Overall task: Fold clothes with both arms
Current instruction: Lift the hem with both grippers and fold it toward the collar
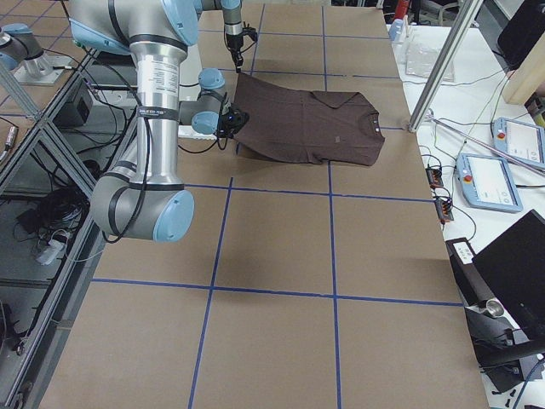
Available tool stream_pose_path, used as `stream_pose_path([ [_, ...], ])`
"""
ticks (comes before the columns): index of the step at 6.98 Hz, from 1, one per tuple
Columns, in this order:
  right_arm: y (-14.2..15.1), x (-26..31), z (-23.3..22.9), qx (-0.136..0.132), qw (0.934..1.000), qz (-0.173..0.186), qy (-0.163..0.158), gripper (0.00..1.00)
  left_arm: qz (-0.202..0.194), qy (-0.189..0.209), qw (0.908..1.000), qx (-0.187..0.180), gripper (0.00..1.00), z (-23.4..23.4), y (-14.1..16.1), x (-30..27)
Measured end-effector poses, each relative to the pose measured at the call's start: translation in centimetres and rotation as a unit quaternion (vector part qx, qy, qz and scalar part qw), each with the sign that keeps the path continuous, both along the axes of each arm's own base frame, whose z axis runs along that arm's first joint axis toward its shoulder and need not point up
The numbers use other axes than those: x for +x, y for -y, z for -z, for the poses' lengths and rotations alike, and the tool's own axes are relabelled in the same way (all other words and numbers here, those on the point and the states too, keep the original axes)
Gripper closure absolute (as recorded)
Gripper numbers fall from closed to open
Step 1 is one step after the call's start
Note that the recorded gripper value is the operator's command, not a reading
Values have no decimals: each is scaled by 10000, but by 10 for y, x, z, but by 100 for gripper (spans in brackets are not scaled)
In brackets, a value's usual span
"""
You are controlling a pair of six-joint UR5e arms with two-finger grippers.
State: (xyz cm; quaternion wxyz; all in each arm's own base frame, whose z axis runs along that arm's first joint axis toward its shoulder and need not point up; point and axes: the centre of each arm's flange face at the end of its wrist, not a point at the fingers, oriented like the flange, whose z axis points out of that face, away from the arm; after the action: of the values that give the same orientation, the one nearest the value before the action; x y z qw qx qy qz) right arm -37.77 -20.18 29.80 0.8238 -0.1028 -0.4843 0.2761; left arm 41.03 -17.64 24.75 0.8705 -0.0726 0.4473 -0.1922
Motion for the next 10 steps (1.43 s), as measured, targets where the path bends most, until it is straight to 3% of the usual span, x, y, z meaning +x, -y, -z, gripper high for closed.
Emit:
stream_pose_path([
  [1,28,-3,16,86,9995,-255,181,100,69,-132,9995,280,100,18,29,2],
  [3,112,-11,26,310,9975,-611,198,100,338,50,9957,861,100,29,129,22],
  [5,205,-30,17,663,9948,-762,-163,100,646,406,9882,1332,100,5,242,37],
  [7,295,-50,5,832,9901,-942,-626,100,971,484,9799,1674,100,-33,343,32],
  [10,394,-57,-14,872,9830,-1069,-1212,100,1153,855,9701,1958,100,-60,437,6],
])
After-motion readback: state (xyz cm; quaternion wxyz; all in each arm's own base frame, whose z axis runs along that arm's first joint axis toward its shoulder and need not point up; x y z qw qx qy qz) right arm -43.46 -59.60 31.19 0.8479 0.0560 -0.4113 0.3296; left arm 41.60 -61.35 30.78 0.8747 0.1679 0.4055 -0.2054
